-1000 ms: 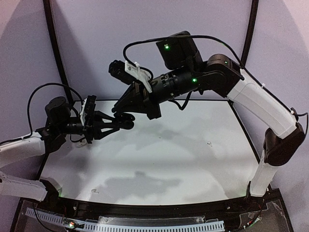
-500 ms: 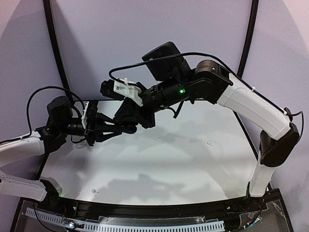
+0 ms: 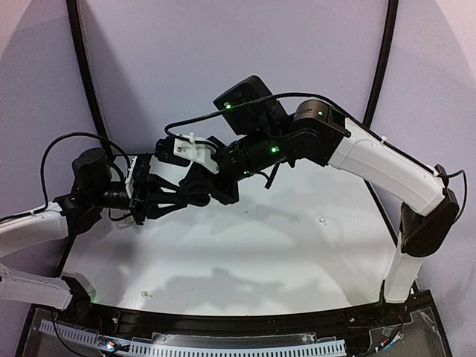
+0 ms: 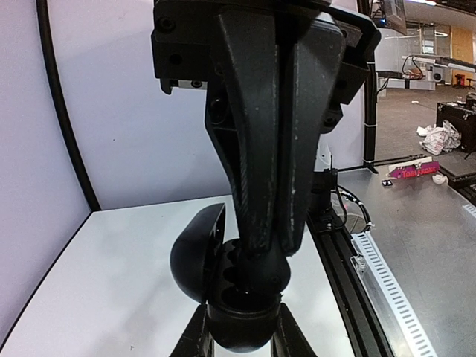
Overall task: Insert the wireless bluetooth earbuds into the charging case
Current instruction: Insert the left earbud into the left side groove of the charging case.
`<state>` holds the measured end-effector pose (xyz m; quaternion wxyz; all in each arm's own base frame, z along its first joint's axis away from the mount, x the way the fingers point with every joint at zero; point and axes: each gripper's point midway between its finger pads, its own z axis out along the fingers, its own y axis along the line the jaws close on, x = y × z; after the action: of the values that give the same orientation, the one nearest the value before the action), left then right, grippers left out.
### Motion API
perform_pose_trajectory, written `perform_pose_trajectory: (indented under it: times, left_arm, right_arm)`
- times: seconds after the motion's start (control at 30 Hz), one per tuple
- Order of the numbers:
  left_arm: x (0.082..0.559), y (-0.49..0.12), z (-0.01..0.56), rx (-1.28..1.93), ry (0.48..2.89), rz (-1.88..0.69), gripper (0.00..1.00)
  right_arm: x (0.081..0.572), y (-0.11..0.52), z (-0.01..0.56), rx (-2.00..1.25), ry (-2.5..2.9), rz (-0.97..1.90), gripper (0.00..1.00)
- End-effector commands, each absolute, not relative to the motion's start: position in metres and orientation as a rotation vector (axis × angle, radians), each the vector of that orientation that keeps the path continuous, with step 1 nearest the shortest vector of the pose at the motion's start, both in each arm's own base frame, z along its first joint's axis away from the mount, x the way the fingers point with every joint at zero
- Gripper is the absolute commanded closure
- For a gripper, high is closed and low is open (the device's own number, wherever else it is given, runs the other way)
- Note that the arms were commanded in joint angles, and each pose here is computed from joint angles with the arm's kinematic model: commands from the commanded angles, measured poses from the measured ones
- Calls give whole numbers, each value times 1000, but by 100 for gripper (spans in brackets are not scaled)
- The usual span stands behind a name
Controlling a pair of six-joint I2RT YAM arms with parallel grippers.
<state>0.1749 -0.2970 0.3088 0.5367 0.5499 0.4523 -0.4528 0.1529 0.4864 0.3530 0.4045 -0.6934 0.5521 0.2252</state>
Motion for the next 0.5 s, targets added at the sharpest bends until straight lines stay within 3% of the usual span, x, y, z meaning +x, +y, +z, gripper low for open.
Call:
perform_pose_trajectory:
  times: [0.0, 0.47]
  left_arm:
    - [168, -295, 334, 1291, 994, -1076, 99]
    - [154, -292, 341, 1329, 910, -1091, 99]
  right_arm:
    - [160, 486, 354, -1732, 1381, 533, 100]
    - [163, 480, 344, -1796, 1359, 473, 100]
